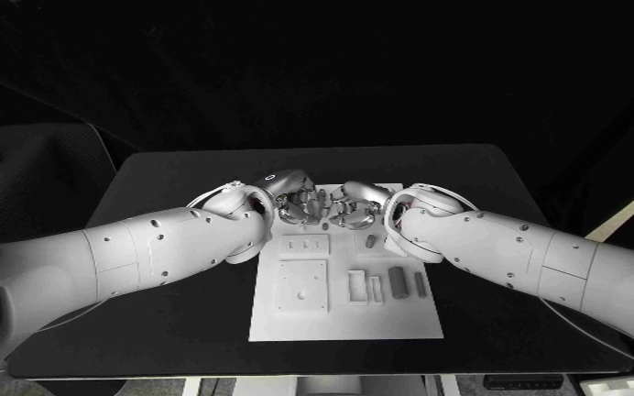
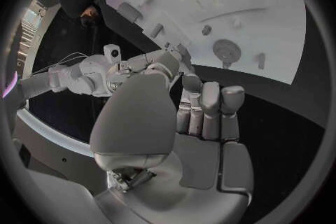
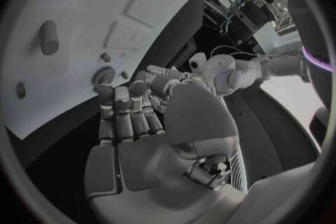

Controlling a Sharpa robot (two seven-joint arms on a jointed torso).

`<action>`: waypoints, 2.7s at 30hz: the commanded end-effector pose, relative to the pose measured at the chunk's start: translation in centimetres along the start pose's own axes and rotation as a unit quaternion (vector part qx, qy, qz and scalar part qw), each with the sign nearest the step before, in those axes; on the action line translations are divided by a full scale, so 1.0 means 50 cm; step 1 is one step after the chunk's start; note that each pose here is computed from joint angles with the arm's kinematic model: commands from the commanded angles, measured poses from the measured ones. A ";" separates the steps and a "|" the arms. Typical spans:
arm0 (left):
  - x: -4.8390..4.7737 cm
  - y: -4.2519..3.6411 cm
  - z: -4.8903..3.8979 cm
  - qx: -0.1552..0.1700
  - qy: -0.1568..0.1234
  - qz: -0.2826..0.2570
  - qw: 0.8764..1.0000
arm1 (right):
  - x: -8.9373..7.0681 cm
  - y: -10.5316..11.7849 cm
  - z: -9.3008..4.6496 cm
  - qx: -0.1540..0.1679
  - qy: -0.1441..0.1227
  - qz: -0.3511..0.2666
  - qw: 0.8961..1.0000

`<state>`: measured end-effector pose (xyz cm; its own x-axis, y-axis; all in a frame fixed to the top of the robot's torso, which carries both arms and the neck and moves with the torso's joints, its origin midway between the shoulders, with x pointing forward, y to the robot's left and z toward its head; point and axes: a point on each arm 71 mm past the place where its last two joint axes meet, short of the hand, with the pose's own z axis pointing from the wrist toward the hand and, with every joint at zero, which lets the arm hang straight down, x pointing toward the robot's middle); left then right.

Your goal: Assemble the parts on the task board

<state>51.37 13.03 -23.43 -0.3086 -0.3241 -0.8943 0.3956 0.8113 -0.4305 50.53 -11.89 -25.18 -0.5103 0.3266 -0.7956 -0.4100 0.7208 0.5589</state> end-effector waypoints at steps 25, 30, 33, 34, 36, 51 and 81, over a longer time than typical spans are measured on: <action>-0.001 -0.002 0.000 0.002 -0.001 -0.003 1.000 | -0.008 -0.025 -0.012 0.012 -0.001 -0.008 1.000; -0.002 0.002 0.000 -0.003 0.000 -0.002 1.000 | -0.017 -0.038 -0.023 0.018 -0.015 -0.007 1.000; -0.002 0.007 0.000 -0.007 0.000 -0.001 1.000 | -0.026 -0.052 -0.032 0.025 -0.028 -0.004 0.999; -0.001 0.008 -0.001 -0.010 0.000 -0.001 1.000 | -0.030 -0.057 -0.036 0.028 -0.032 -0.003 0.999; 0.000 0.011 -0.001 -0.016 0.002 -0.001 1.000 | -0.039 -0.066 -0.043 0.033 -0.039 -0.001 0.999; 0.037 0.042 -0.020 -0.051 0.035 -0.018 0.998 | -0.107 -0.107 -0.067 0.059 -0.089 0.016 0.994; 0.076 0.068 -0.020 -0.094 0.064 -0.035 0.993 | -0.186 -0.134 -0.082 0.071 -0.190 0.113 0.973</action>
<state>50.70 15.21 -28.12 -0.4315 -0.3369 -0.8368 0.2037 0.8673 -0.4542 54.93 -22.31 -20.75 -0.2575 0.6583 -0.7074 -0.1911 0.6829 0.7051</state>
